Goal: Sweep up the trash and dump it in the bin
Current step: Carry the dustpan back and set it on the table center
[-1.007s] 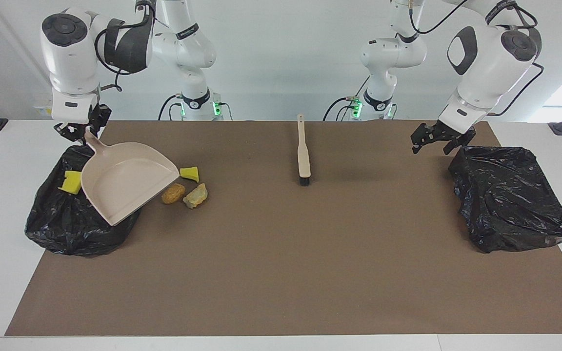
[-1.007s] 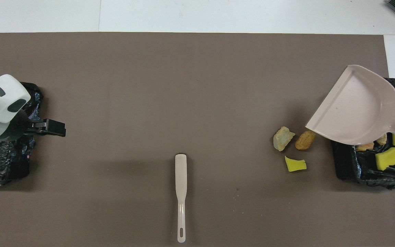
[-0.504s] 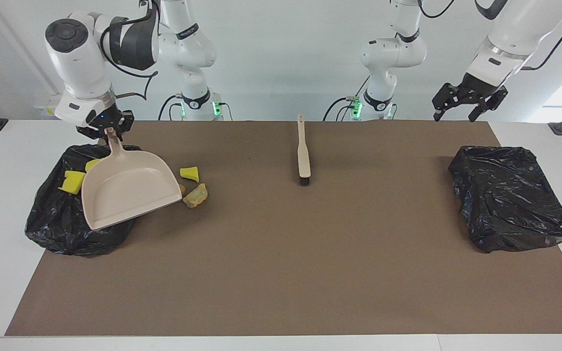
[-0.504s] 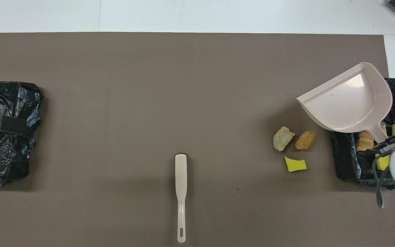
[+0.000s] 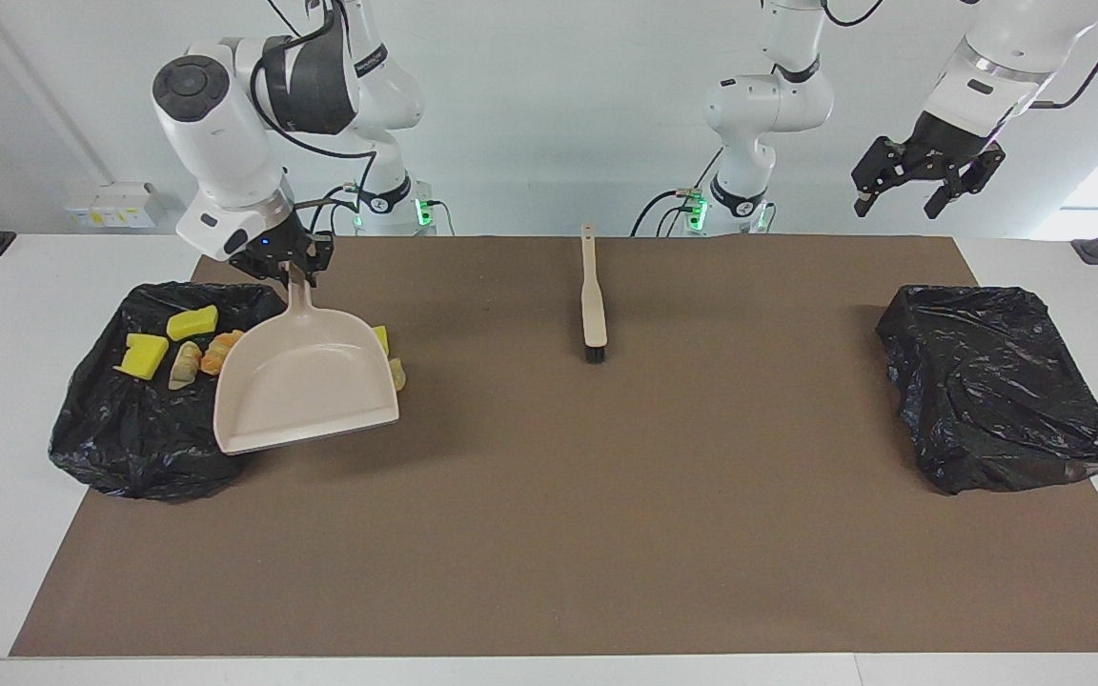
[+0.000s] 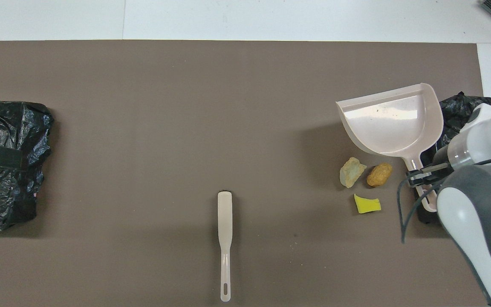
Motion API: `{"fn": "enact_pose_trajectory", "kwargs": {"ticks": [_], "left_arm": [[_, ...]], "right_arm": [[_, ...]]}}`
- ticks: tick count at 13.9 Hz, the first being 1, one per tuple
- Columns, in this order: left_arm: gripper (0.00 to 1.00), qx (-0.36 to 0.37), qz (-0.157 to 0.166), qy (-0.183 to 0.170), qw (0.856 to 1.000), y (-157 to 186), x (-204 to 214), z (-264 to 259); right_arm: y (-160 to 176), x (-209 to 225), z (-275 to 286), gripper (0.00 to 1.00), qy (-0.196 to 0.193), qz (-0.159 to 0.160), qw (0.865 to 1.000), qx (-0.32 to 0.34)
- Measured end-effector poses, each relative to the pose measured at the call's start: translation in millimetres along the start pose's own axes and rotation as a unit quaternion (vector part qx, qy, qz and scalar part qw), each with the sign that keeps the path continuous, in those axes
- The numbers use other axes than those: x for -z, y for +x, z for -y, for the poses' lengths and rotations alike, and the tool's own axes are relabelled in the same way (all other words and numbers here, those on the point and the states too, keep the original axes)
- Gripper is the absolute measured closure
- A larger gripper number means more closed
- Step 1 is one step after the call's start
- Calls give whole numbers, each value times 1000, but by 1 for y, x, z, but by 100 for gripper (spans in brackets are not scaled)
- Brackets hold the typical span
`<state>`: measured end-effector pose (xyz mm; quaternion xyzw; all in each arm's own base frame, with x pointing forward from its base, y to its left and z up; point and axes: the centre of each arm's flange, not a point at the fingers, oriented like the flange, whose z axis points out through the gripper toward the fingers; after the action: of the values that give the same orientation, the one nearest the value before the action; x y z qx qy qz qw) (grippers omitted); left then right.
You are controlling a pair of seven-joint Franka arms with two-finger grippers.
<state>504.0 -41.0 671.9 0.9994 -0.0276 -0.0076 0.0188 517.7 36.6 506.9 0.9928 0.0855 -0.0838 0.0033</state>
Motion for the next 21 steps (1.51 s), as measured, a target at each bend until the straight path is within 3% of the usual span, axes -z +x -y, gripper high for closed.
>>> {"fn": "enact_pose_trajectory", "kwargs": {"ticks": [4, 10, 16, 21], "left_arm": [[0, 0, 0, 0, 1000, 0, 0, 0], [0, 0, 0, 0, 1000, 0, 0, 0], [0, 0, -3, 0, 1000, 1, 0, 0], [0, 0, -3, 0, 1000, 1, 1, 0]], "right_arm": [[22, -12, 64, 68, 35, 5, 998, -44], [59, -35, 177, 68, 63, -20, 994, -92], [90, -83, 266, 68, 72, -27, 991, -113], [129, -136, 297, 68, 67, -38, 992, -99]]}}
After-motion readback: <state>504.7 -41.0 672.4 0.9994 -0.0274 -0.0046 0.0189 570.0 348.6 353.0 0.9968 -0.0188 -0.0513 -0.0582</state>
